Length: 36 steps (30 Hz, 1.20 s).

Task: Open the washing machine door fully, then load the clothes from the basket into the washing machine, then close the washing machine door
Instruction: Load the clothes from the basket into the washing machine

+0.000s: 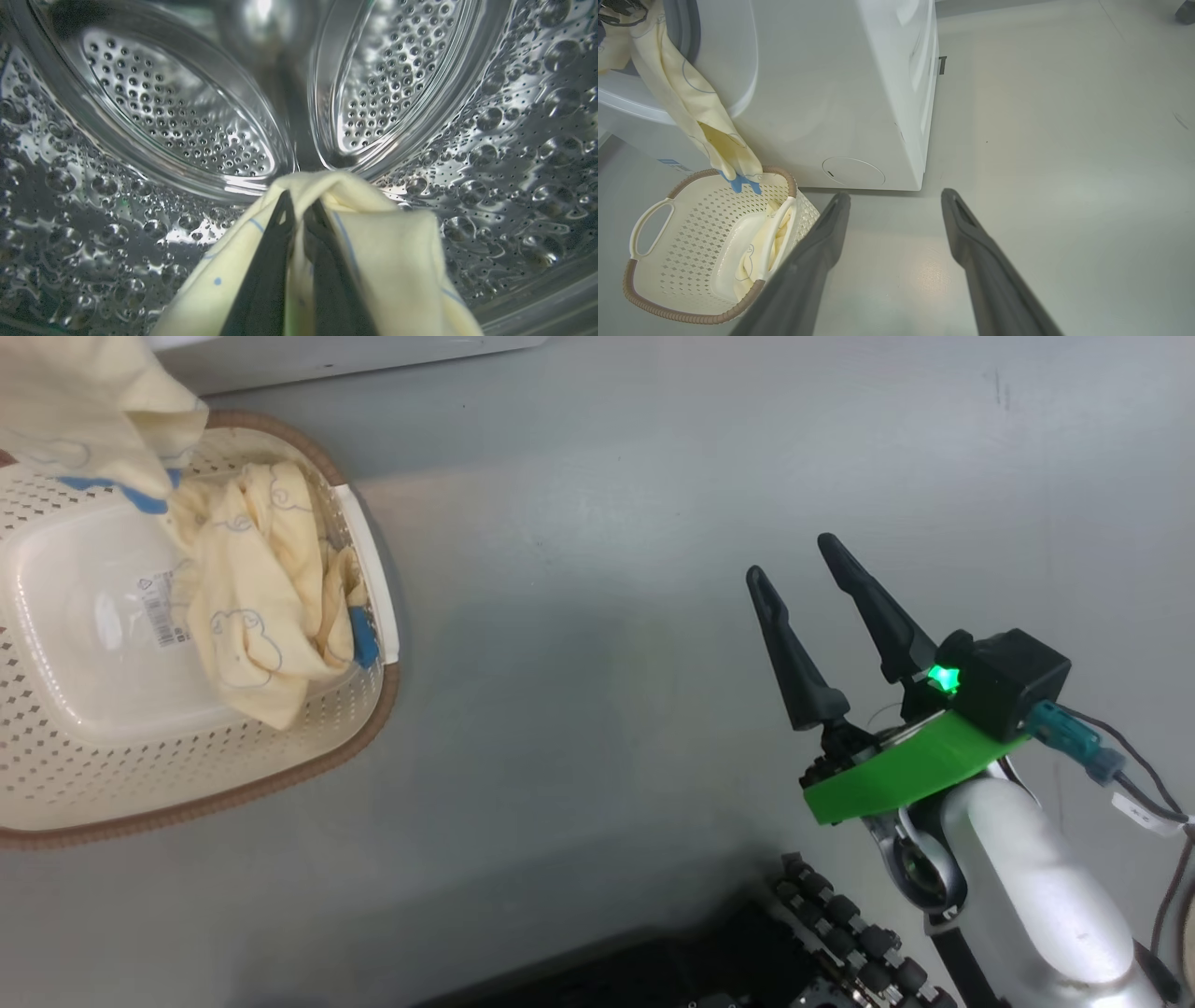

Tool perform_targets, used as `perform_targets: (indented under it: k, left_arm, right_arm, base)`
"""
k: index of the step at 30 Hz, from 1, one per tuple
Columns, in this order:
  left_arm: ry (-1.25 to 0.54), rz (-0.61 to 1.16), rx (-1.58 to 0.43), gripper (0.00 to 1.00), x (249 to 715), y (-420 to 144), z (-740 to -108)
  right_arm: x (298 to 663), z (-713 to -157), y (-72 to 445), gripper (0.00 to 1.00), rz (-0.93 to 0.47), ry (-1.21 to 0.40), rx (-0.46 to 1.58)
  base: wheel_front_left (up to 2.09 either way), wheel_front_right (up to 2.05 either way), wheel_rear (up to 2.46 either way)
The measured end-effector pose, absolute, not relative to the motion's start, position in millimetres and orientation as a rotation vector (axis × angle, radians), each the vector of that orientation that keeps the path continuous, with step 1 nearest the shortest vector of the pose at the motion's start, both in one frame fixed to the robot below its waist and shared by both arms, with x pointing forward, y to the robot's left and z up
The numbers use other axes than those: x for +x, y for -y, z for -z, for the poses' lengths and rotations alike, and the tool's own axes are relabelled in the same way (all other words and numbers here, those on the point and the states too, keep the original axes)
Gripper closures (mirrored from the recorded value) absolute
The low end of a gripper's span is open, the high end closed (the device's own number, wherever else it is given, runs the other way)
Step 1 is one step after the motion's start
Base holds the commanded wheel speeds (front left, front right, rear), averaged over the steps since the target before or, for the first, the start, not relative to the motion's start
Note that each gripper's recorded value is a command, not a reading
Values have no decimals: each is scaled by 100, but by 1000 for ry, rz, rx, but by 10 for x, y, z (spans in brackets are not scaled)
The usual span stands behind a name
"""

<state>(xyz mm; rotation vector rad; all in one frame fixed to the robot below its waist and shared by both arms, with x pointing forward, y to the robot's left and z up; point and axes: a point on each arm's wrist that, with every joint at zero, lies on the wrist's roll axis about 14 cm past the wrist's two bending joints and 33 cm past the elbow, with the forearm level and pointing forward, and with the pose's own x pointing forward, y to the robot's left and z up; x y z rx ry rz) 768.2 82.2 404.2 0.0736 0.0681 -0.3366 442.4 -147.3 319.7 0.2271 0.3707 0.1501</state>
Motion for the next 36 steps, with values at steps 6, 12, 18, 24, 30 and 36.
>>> perform_targets:
  k: [6,12,18,24,30,36]
  left_arm:
    - [52,359,104,100,7754,-728,-4260]
    - [165,372,106,100,7775,-655,-4561]
    - [67,334,80,0,7708,-784,-4311]
    - [43,310,57,0,7652,-843,-4384]
    - [7,305,39,0,7465,-868,-4362]
    - [2,293,23,0,7285,-930,-4444]
  right_arm:
    - [4400,-3167,1471,0,-149,-382,227]
    - [4384,-3151,1462,0,-144,-390,238]
    - [4391,-3208,1448,0,-149,-378,238]
    - [4429,-3312,1439,0,-154,-349,239]
    - [4476,-3444,1394,0,-171,-312,243]
    - [4528,-3587,1365,0,-189,-273,241]
  base:
    - [0,0,0]
    - [0,0,0]
    - [0,0,0]
    - [0,0,0]
    - [0,0,0]
    - [0,0,0]
